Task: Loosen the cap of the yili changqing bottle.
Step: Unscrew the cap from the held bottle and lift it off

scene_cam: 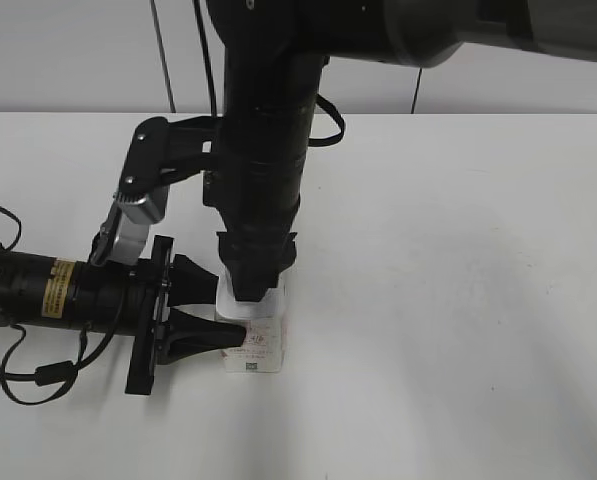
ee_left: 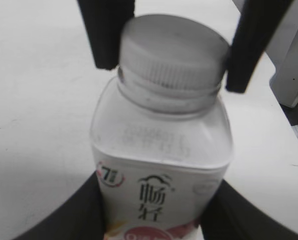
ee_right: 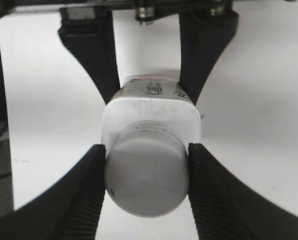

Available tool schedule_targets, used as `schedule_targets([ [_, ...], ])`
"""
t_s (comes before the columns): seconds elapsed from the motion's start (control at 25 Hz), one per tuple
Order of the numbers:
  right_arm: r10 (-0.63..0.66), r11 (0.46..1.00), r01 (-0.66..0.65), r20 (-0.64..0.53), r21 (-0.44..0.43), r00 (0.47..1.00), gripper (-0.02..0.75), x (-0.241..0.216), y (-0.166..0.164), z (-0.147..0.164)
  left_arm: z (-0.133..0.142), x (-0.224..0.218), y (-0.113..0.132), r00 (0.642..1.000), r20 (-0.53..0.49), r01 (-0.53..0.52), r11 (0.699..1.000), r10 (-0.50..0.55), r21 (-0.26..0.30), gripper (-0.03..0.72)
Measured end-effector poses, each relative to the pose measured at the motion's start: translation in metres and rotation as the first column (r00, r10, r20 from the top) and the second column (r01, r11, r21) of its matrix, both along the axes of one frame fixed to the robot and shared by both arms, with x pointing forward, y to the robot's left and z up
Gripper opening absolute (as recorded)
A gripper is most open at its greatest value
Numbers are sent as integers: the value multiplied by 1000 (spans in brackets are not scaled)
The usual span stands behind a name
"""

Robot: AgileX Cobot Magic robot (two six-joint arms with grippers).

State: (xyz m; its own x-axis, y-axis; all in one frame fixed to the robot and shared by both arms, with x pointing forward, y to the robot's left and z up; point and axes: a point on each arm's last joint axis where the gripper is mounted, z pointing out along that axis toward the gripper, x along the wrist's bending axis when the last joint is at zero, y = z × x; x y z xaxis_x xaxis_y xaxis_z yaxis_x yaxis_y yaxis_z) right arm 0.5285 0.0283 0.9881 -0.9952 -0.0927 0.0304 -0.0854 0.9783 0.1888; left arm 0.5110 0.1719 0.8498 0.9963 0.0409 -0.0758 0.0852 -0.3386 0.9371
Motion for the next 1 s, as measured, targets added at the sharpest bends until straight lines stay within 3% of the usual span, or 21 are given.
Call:
schedule_targets([
  [0.16,247,969,-247,47,6,968,397,0,0,0,0,0,0,1000,3,1,1000,-1,1,335],
  [0.32,344,939,-345,68,5,937,396,0,0,0,0,0,0,1000,2,1,1000,-1,1,334],
  [0.76,367,930,-368,83,2,927,392,1,1,5,0,0,0,1000,-1,-4,1000,4,1,330],
  [1.0,314,948,-318,105,20,944,389,-1,-1,20,0,0,0,1000,0,-3,1000,3,1,330],
])
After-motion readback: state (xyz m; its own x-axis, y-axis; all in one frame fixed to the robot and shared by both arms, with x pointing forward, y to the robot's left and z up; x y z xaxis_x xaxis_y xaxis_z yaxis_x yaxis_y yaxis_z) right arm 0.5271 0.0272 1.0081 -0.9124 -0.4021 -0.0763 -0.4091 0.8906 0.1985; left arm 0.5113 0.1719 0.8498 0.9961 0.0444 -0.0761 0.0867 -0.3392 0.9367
